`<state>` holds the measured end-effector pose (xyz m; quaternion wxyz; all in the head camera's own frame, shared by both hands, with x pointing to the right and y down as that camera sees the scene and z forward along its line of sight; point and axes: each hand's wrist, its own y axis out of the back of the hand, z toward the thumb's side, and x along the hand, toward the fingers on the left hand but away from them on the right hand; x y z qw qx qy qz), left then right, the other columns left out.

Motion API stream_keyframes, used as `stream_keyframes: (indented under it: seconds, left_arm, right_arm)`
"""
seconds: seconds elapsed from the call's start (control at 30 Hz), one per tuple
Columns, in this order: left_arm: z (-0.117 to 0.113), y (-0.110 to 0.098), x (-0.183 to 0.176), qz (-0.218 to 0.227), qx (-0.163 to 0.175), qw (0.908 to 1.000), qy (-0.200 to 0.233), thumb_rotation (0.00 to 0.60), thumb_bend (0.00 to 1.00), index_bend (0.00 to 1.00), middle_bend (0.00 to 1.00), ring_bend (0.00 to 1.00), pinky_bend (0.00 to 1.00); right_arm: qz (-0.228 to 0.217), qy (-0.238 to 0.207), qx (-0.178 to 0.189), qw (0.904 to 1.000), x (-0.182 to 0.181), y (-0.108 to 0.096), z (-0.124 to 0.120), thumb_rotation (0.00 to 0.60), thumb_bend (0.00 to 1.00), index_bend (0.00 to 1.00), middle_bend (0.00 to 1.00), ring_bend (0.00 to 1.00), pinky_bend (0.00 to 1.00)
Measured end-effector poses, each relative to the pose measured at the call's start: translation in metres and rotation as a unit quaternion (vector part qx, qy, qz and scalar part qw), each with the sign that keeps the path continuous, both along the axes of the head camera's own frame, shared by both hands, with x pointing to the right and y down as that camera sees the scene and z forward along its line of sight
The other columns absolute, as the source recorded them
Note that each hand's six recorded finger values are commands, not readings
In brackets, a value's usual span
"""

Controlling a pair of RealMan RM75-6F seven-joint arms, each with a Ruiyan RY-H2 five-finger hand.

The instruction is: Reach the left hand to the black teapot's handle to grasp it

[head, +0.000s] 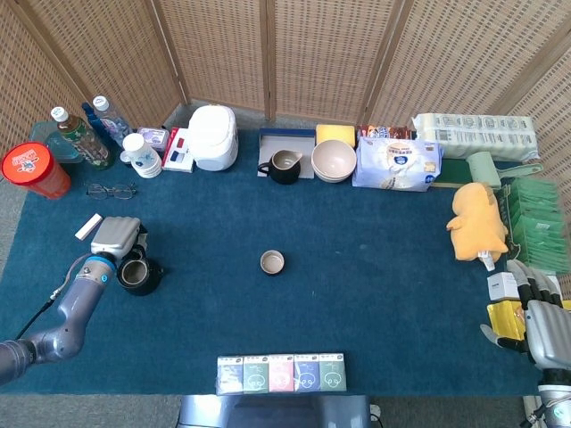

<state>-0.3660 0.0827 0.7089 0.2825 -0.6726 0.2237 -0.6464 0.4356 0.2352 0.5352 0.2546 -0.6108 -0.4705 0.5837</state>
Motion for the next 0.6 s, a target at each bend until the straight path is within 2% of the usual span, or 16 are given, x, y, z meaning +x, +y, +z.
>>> stream_keyframes:
  seconds: [0.2, 0.6]
  left_arm:
    - [-0.015, 0.003, 0.010, 0.015, 0.014, 0.9997, 0.016, 0.600, 0.59, 0.75, 0.91, 0.84, 0.93]
    - [-0.081, -0.007, 0.057, 0.053, 0.073, 0.9905, 0.104, 0.600, 0.57, 0.75, 0.91, 0.84, 0.93]
  right_arm:
    - [-0.001, 0.000, -0.002, 1.0000, -0.001, 0.001, 0.001, 0.600, 0.16, 0.00, 0.00, 0.00, 0.00]
    - [-0.002, -0.001, -0.001, 1.0000, -0.001, 0.000, 0.000, 0.600, 0.16, 0.00, 0.00, 0.00, 0.00]
